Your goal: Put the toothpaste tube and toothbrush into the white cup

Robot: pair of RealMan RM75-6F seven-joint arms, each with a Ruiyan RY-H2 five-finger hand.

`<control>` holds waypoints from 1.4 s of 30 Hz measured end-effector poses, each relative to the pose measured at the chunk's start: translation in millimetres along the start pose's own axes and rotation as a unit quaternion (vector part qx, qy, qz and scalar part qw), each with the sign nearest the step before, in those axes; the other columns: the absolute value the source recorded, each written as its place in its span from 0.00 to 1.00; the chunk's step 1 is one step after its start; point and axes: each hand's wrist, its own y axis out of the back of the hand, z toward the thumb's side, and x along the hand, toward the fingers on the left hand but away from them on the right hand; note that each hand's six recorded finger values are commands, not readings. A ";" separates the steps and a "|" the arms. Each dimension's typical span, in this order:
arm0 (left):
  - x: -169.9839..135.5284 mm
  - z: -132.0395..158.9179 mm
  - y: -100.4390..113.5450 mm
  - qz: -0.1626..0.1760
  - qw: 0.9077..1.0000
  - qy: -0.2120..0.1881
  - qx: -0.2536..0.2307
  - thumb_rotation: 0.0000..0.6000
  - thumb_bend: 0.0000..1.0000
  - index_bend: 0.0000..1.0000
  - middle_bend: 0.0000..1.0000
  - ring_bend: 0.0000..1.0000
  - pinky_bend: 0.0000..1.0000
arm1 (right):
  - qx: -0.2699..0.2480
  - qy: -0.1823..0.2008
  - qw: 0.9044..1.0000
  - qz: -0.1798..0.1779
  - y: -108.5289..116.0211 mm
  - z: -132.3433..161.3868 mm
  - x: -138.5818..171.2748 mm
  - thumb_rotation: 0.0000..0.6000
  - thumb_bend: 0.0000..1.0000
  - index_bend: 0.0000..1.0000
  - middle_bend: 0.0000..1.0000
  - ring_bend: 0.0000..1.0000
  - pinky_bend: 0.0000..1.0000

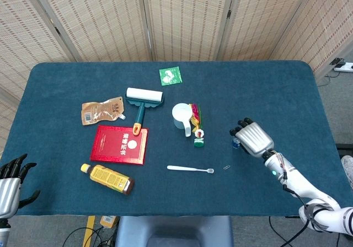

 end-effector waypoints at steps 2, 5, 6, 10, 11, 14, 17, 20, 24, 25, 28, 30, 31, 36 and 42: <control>-0.5 -0.9 0.4 0.001 1.000 0.000 -0.001 1.00 0.24 0.28 0.11 0.13 0.17 | -0.006 0.016 1.000 -0.005 4.8 13.4 -6.2 1.00 0.21 0.08 0.28 0.15 0.21; -1.1 -3.1 1.3 0.002 1.000 0.002 -0.001 1.00 0.24 0.28 0.11 0.13 0.17 | -0.010 0.032 0.999 -0.008 7.7 27.7 -13.8 1.00 0.19 0.00 0.24 0.15 0.21; -1.5 -4.4 1.8 0.002 1.000 0.004 0.000 1.00 0.24 0.28 0.11 0.13 0.17 | -0.011 0.035 0.999 -0.008 8.0 31.5 -16.0 1.00 0.17 0.00 0.23 0.15 0.21; -3.3 -8.0 2.8 0.003 1.000 0.008 -0.001 1.00 0.24 0.28 0.11 0.13 0.17 | -0.016 0.046 0.999 -0.013 8.4 46.9 -24.8 1.00 0.13 0.00 0.21 0.15 0.21; -3.6 -8.4 2.9 0.003 1.000 0.008 -0.001 1.00 0.24 0.28 0.11 0.13 0.17 | -0.017 0.049 0.999 -0.015 8.3 50.9 -27.2 1.00 0.12 0.00 0.21 0.15 0.21; -4.2 -10.3 3.0 0.002 1.000 0.010 -0.002 1.00 0.24 0.28 0.11 0.13 0.17 | -0.022 0.052 0.998 -0.020 9.0 59.0 -33.2 1.00 0.11 0.00 0.21 0.15 0.21; -4.5 -11.6 3.6 0.003 1.000 0.011 -0.002 1.00 0.24 0.28 0.11 0.13 0.17 | -0.025 0.050 0.998 -0.021 8.7 62.6 -37.6 1.00 0.11 0.00 0.24 0.15 0.21; -4.8 -12.5 2.8 0.002 1.000 0.012 -0.003 1.00 0.24 0.28 0.11 0.13 0.17 | -0.018 0.049 0.999 -0.016 5.0 64.4 -40.4 1.00 0.11 0.01 0.29 0.16 0.22; -5.6 -11.9 0.8 -0.001 1.000 0.011 -0.004 1.00 0.24 0.28 0.11 0.13 0.17 | -0.012 0.047 0.999 -0.007 -5.8 69.0 -45.5 1.00 0.11 0.16 0.35 0.19 0.25; -5.9 -12.1 0.3 -0.002 1.000 0.012 -0.005 1.00 0.24 0.28 0.11 0.13 0.17 | -0.011 0.046 0.999 -0.006 -8.3 69.6 -46.7 1.00 0.11 0.20 0.36 0.19 0.25; -6.9 -14.0 -0.7 -0.004 1.000 0.015 -0.005 1.00 0.24 0.28 0.11 0.13 0.17 | -0.009 0.040 0.999 -0.003 -16.4 68.3 -50.4 1.00 0.11 0.24 0.37 0.20 0.26; -7.3 -15.2 -1.2 -0.004 1.000 0.016 -0.005 1.00 0.24 0.28 0.11 0.13 0.17 | -0.007 0.034 0.999 -0.001 -22.0 66.2 -53.3 1.00 0.11 0.25 0.37 0.20 0.26; -7.3 -15.4 -1.3 -0.004 1.000 0.016 -0.005 1.00 0.24 0.28 0.11 0.13 0.17 | -0.006 0.032 0.999 -0.001 -24.1 65.6 -54.7 1.00 0.11 0.25 0.37 0.20 0.26; -6.8 -14.8 -1.8 -0.004 1.000 0.014 -0.006 1.00 0.24 0.28 0.11 0.13 0.17 | -0.012 0.031 0.999 -0.002 -31.0 71.3 -64.1 1.00 0.11 0.26 0.37 0.20 0.26; -8.8 -18.3 -2.7 -0.007 1.000 0.020 -0.007 1.00 0.24 0.28 0.11 0.13 0.17 | -0.016 0.044 0.999 -0.001 -35.2 84.6 -71.6 1.00 0.11 0.28 0.39 0.20 0.26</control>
